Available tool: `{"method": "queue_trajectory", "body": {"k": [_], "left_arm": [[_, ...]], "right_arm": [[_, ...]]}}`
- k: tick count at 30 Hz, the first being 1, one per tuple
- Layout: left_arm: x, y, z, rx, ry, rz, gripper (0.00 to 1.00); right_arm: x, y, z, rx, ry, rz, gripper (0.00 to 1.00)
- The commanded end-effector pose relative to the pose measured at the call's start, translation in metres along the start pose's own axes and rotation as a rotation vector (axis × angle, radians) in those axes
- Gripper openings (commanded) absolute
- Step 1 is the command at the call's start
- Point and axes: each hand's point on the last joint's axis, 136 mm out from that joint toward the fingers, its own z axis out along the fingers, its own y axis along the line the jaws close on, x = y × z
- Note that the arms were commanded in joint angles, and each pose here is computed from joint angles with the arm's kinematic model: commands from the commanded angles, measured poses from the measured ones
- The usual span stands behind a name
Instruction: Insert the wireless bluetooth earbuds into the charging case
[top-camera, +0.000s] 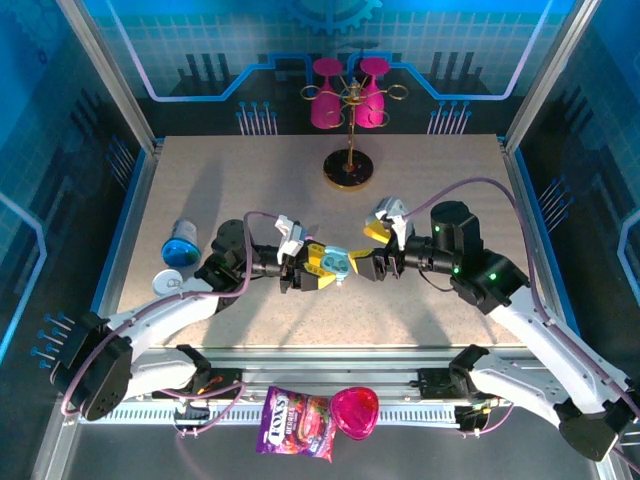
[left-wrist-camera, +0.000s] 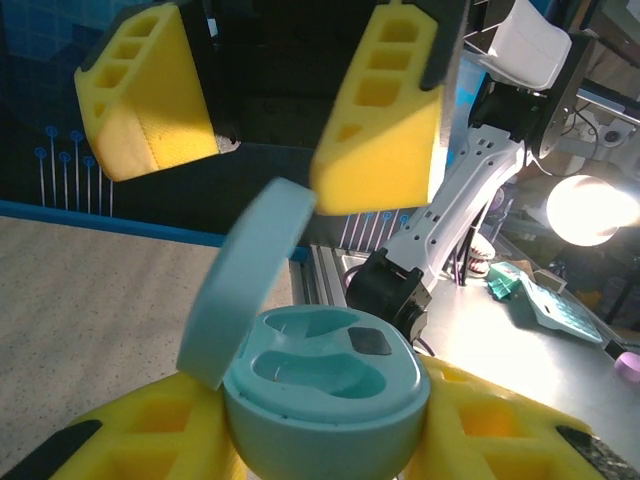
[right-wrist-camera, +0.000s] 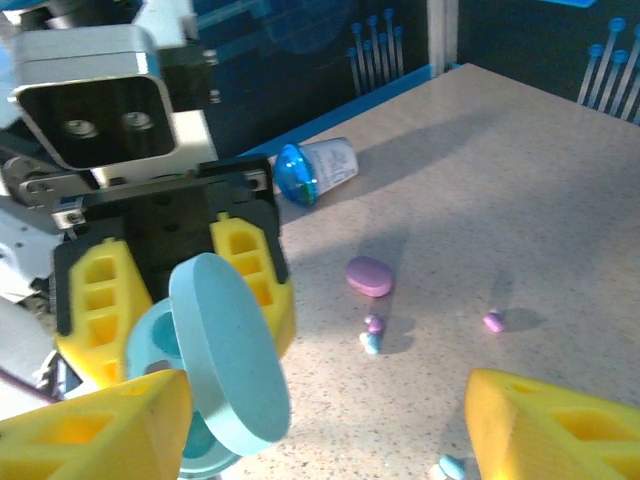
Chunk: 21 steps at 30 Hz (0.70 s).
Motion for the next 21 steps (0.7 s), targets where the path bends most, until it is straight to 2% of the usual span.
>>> {"method": "queue_trajectory", "body": {"k": [1,3,10,21], "left_arm": [[-0.008,-0.010,0.003,0.061,-0.013,0.029,0.23],[-0.008,-0.010,0.003,0.061,-0.012,0.024,0.23],[-0.009,-0.010,0.003,0.062,-0.014,0.025,0.24],[-0.005,-0.004,0.004,0.041,-0.011,0.016,0.24]], "right_arm": [[0.004,0.011,0.006,-0.065,0.012,-0.045,0.69],[0.005,0.006,0.010,-0.042,0.026,-0.053,0.67],[0.007,-0.017,0.018,0.084,0.064,-0.070,0.48],[0.008,0.018,0.013,-0.100,0.018,-0.113,0.12]]}}
